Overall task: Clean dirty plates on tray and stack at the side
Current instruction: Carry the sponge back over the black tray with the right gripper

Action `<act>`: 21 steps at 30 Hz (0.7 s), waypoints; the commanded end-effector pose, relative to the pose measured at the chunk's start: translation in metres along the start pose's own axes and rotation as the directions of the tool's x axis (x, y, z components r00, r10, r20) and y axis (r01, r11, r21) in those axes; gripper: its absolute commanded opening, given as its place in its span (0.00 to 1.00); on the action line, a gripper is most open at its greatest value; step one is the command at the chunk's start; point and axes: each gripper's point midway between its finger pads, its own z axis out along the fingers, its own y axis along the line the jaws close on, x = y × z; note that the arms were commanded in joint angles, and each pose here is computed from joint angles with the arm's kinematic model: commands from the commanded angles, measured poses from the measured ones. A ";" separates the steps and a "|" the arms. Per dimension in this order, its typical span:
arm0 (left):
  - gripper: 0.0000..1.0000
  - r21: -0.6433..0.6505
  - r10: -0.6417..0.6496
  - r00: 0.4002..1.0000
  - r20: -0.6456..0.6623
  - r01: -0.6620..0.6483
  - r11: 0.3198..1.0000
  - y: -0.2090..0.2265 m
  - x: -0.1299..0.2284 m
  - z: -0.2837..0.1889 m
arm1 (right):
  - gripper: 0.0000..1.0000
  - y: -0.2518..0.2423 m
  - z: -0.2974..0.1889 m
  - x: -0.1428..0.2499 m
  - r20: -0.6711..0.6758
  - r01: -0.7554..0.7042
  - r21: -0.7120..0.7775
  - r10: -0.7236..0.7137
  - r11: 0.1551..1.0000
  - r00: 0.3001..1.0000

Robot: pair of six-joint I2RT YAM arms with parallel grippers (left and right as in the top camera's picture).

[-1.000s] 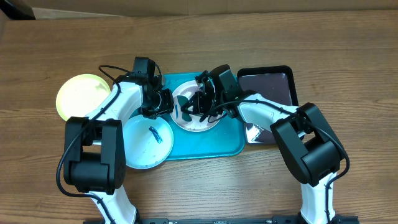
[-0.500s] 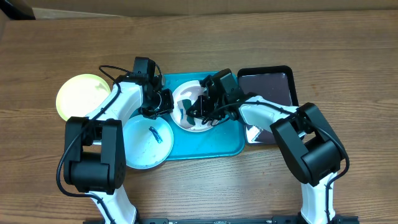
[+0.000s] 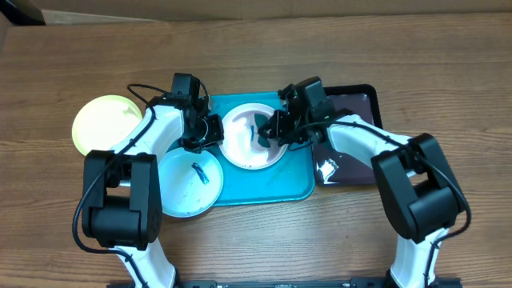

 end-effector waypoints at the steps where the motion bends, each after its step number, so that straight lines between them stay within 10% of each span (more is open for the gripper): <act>1: 0.04 0.024 0.012 1.000 0.010 -0.012 1.000 -0.009 -0.002 -0.004 | 0.04 0.045 -0.030 -0.014 0.052 0.102 -0.088 -0.098 0.991 0.994; 8: 0.04 0.024 0.011 1.000 0.010 -0.012 1.000 -0.009 -0.002 -0.004 | 0.04 0.041 -0.075 -0.021 0.077 0.141 -0.058 -0.136 0.988 0.988; 21: 0.04 0.025 0.012 1.000 0.012 -0.012 1.000 -0.009 -0.003 -0.004 | 0.04 -0.105 -0.156 -0.025 0.107 -0.023 0.490 -0.033 0.871 0.994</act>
